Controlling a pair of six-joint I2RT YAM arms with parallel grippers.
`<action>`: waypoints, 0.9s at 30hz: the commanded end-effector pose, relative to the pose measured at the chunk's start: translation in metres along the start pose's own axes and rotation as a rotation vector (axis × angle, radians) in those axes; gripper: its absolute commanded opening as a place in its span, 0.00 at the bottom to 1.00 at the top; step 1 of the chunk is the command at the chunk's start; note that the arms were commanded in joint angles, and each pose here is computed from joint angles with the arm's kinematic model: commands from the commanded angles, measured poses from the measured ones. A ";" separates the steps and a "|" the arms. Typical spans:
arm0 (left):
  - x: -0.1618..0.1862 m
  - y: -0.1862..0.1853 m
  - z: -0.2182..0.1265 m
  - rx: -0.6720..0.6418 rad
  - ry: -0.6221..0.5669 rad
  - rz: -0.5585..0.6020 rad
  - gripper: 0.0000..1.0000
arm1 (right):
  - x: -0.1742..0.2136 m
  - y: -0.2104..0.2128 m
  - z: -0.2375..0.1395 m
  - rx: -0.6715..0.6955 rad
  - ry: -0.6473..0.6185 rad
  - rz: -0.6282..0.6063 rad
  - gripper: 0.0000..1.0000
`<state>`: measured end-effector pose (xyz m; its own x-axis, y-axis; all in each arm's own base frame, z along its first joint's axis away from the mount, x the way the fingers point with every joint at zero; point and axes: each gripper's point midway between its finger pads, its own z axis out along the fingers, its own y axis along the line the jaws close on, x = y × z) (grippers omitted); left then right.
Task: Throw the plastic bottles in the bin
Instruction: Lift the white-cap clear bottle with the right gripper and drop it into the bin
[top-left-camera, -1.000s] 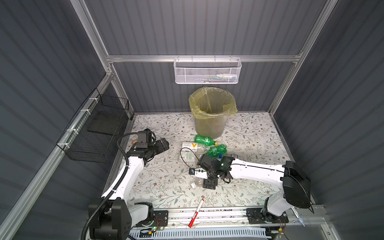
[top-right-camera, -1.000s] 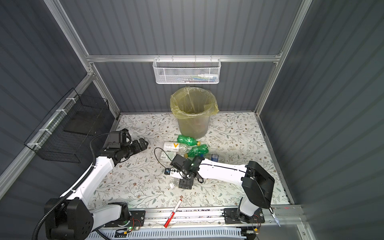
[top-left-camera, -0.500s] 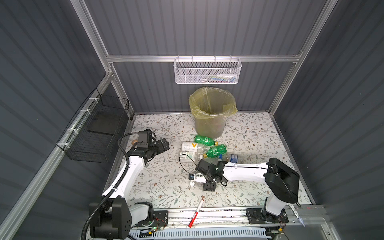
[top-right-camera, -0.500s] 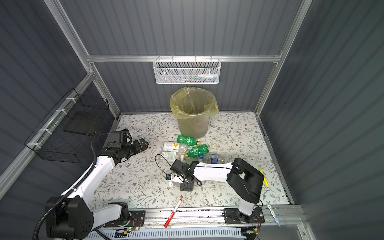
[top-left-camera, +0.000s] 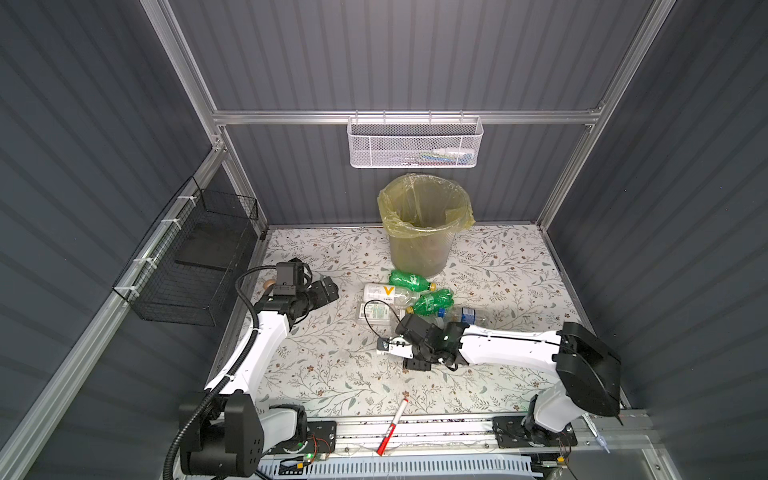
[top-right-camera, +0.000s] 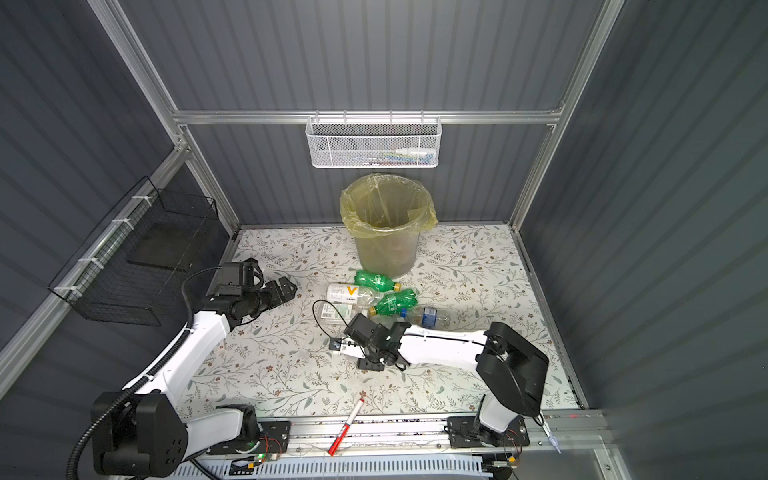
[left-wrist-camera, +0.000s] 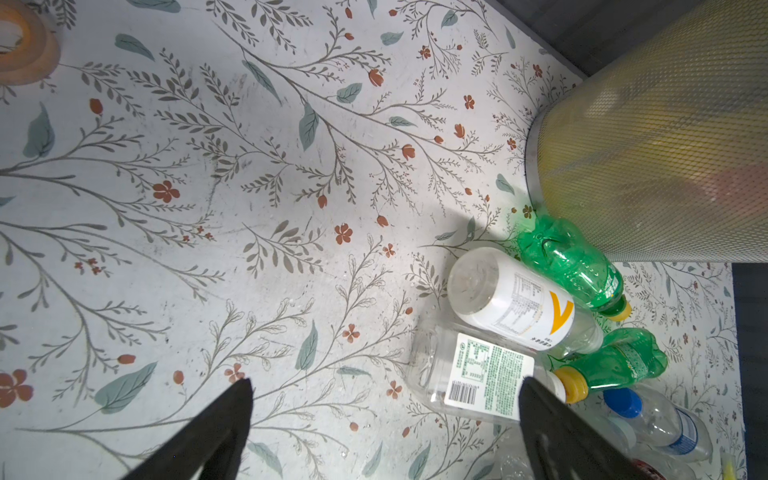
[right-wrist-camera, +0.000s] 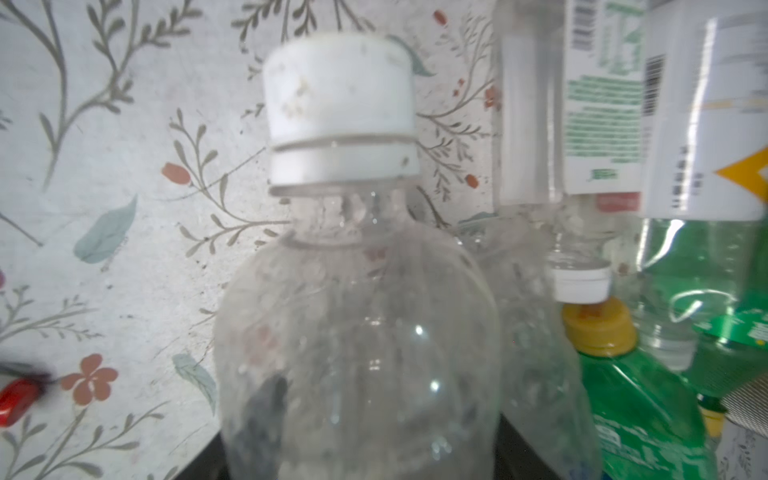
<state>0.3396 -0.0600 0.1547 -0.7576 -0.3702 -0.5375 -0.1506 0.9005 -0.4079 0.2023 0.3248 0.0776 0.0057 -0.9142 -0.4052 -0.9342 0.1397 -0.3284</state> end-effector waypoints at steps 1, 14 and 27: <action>0.001 -0.001 0.000 0.012 0.018 -0.003 1.00 | -0.016 -0.030 -0.031 0.069 -0.081 0.145 0.61; 0.000 -0.027 -0.002 0.160 0.007 -0.006 1.00 | 0.144 -0.144 -0.171 0.430 -0.432 1.334 0.63; 0.005 -0.041 0.003 0.263 0.031 -0.101 0.99 | 0.257 -0.104 -0.131 0.397 -0.374 1.912 0.64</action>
<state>0.3481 -0.0940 0.1716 -0.7553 -0.4188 -0.5041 -0.0495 0.8034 -0.5933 0.2394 0.0149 0.0965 -0.6343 0.5760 -0.5156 0.3479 0.8083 0.4750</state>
